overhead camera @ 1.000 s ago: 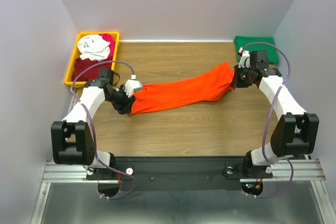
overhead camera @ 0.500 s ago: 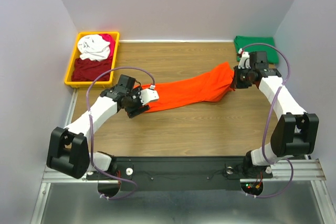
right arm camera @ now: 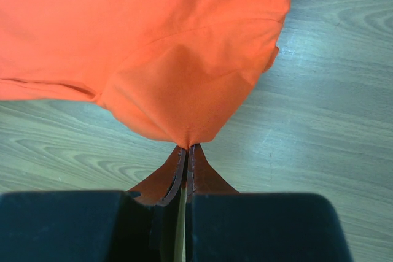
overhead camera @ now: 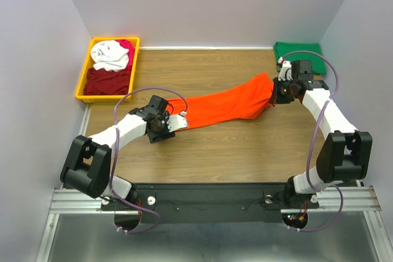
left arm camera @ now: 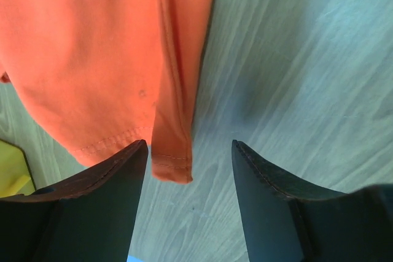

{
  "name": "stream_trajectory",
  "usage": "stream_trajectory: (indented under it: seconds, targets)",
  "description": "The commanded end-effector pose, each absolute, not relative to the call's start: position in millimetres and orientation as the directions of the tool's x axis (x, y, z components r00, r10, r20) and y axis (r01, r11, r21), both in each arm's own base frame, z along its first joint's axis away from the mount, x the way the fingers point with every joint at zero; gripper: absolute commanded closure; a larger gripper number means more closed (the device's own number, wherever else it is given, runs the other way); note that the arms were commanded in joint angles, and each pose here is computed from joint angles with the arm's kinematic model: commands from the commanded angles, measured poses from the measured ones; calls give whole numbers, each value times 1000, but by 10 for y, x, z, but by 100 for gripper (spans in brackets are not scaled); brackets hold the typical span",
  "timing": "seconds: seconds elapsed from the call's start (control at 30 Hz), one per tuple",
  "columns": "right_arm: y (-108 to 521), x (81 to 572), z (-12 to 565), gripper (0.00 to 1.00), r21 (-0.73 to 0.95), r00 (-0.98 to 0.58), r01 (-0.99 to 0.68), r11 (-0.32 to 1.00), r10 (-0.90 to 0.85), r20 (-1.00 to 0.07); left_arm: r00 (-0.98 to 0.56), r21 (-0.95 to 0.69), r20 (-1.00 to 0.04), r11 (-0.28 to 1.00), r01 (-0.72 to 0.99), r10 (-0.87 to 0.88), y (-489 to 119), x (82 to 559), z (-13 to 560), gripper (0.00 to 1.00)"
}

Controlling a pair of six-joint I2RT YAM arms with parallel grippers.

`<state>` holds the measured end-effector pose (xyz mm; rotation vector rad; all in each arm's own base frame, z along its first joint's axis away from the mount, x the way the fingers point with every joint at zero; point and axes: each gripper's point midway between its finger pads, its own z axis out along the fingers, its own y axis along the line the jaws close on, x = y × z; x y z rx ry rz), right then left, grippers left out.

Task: Fold and stack the t-shirts
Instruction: Flatten the tshirt out

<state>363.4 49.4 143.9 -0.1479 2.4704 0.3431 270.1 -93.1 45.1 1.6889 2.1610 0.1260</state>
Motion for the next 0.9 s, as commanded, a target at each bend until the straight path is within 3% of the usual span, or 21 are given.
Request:
stream_trajectory:
  seconds: [0.0, 0.13, 0.27, 0.53, 0.57, 0.7, 0.87]
  targets:
    - [491, 3687, 1467, 99, 199, -780, -200, 960, -33, -625, -193, 370, -187, 251, 894, 963, -820, 2810, 432, 35]
    - [489, 3688, 1467, 100, 198, -780, -199, 960, -33, -625, -193, 401, -164, 244, 883, 967, -784, 2886, 432, 44]
    - [485, 3684, 1466, 99, 196, -780, -199, 960, -34, -625, -188, 412, -177, 246, 878, 966, -825, 2966, 502, 62]
    - [469, 3686, 1473, 99, 187, -778, -195, 963, -36, -628, -196, 416, -191, 261, 871, 962, -831, 3071, 576, 87]
    - [463, 3690, 1478, 99, 183, -776, -195, 964, -37, -629, -203, 411, -198, 269, 871, 959, -814, 3083, 590, 96]
    - [426, 3796, 1686, 99, 154, -739, -189, 970, -37, -672, -239, 439, -304, 359, 824, 922, -835, 3324, 977, 100]
    - [287, 4041, 2298, 99, 159, -634, -167, 973, 18, -773, -275, 450, -520, 533, 717, 808, -880, 3727, 1762, 100]
